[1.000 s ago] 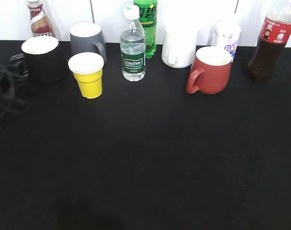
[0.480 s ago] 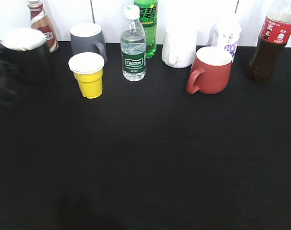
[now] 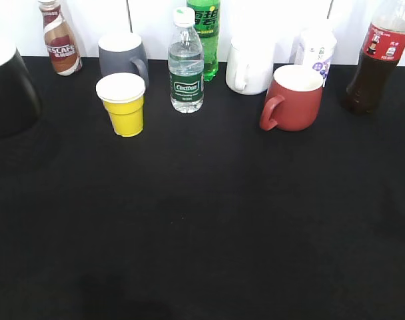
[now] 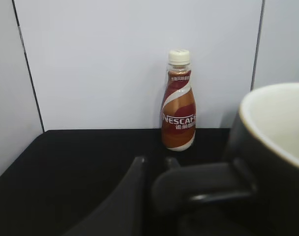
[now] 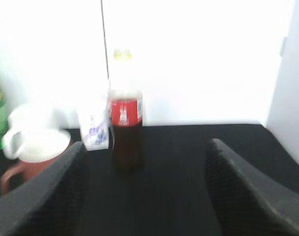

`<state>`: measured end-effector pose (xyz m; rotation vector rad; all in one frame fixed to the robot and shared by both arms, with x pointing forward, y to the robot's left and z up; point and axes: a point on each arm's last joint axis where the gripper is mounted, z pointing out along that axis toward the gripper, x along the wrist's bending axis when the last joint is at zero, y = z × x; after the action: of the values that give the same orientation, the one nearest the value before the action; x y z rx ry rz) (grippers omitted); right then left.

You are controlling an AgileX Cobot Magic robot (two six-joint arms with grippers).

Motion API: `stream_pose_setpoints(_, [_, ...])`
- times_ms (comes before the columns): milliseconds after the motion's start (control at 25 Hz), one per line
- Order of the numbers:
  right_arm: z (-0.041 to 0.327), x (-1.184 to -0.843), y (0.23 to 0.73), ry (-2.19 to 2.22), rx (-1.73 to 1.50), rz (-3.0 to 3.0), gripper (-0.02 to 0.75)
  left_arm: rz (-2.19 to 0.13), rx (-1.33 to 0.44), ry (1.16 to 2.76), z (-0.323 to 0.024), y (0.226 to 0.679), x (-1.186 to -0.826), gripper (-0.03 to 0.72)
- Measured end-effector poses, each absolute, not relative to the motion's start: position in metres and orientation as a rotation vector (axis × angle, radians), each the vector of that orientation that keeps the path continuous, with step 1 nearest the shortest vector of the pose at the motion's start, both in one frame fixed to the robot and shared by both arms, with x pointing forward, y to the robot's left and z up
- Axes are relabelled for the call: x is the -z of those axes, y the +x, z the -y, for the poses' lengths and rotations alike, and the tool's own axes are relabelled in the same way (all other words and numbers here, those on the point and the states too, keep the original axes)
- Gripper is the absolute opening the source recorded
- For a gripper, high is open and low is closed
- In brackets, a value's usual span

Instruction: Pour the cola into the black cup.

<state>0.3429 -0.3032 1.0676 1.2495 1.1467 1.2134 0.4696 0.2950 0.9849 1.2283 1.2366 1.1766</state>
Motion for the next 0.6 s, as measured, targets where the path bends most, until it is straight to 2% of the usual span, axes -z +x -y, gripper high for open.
stream_pose_setpoints(200, [0.308,-1.019,0.441,1.274,-1.182,-1.169,0.556,-1.234,-1.176,1.231,-0.295,0.47,-0.985,0.057])
stream_pose_setpoints(240, [0.308,-1.006,0.459,1.218,-1.206,-1.145,0.573,-1.234,-1.176,1.231,-0.295,0.47,-0.985,0.057])
stream_pose_setpoints(320, [0.304,-0.965,0.486,1.221,-1.246,-1.199,0.653,-1.234,-1.176,1.231,-0.295,0.47,-0.985,0.057])
stream_pose_setpoints(440, [0.303,-0.911,0.526,1.321,-1.217,-1.311,0.672,-1.232,-1.176,1.232,-0.295,0.47,-0.985,0.057])
stream_pose_setpoints(520, [0.302,-0.901,0.554,1.296,-1.236,-1.318,0.672,-1.231,-1.175,1.234,-0.294,0.469,-0.985,0.056])
stream_pose_setpoints(600, [0.303,-0.907,0.58,1.235,-1.273,-1.274,0.672,-1.231,-1.175,1.234,-0.294,0.469,-0.985,0.057])
